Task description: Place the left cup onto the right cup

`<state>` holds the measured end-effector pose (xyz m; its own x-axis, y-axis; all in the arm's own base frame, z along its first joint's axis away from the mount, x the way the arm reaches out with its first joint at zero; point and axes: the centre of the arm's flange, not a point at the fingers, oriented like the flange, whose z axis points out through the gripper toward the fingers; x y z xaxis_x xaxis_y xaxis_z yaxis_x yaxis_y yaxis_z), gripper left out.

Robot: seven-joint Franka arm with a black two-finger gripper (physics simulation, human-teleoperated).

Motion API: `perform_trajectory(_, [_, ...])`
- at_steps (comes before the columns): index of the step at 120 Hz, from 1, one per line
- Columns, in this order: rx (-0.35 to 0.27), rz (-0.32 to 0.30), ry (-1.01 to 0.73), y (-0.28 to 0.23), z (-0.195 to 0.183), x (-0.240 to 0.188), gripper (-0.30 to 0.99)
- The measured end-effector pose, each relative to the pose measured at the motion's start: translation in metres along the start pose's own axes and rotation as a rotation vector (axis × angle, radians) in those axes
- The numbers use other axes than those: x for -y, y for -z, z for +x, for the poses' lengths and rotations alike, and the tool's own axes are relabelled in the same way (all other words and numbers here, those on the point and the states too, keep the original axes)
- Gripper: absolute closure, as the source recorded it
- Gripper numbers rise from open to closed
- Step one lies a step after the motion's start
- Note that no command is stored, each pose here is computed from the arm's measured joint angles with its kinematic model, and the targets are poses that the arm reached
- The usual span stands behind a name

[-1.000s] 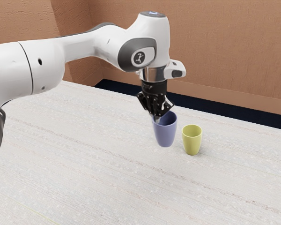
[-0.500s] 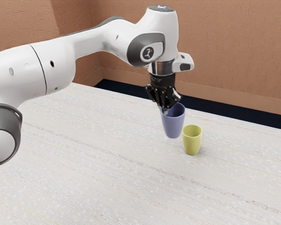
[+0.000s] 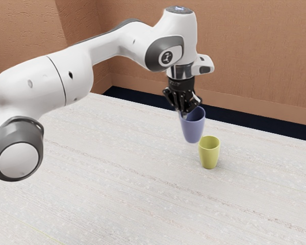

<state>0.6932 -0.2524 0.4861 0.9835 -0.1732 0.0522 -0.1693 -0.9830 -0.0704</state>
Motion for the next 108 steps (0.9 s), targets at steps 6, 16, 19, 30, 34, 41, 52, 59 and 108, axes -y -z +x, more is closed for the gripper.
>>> perform_trajectory(6, [-0.005, 0.002, 0.001, -0.001, 0.003, 0.001, 0.78])
perform_trajectory(16, [-0.016, 0.003, 0.004, 0.000, 0.008, 0.002, 0.78])
perform_trajectory(19, [-0.020, 0.003, 0.004, 0.000, 0.009, 0.002, 0.78])
perform_trajectory(30, [-0.031, 0.005, -0.006, 0.000, 0.012, -0.001, 0.78])
perform_trajectory(34, [-0.035, 0.008, -0.009, 0.000, 0.013, -0.002, 0.78])
perform_trajectory(41, [-0.042, 0.009, -0.012, -0.002, 0.015, -0.002, 0.78])
perform_trajectory(52, [-0.057, 0.007, -0.017, -0.006, 0.018, -0.005, 0.78])
perform_trajectory(59, [-0.069, 0.004, -0.020, -0.009, 0.021, -0.006, 0.78])
perform_trajectory(108, [-0.122, -0.012, -0.029, -0.029, 0.033, -0.010, 0.78])
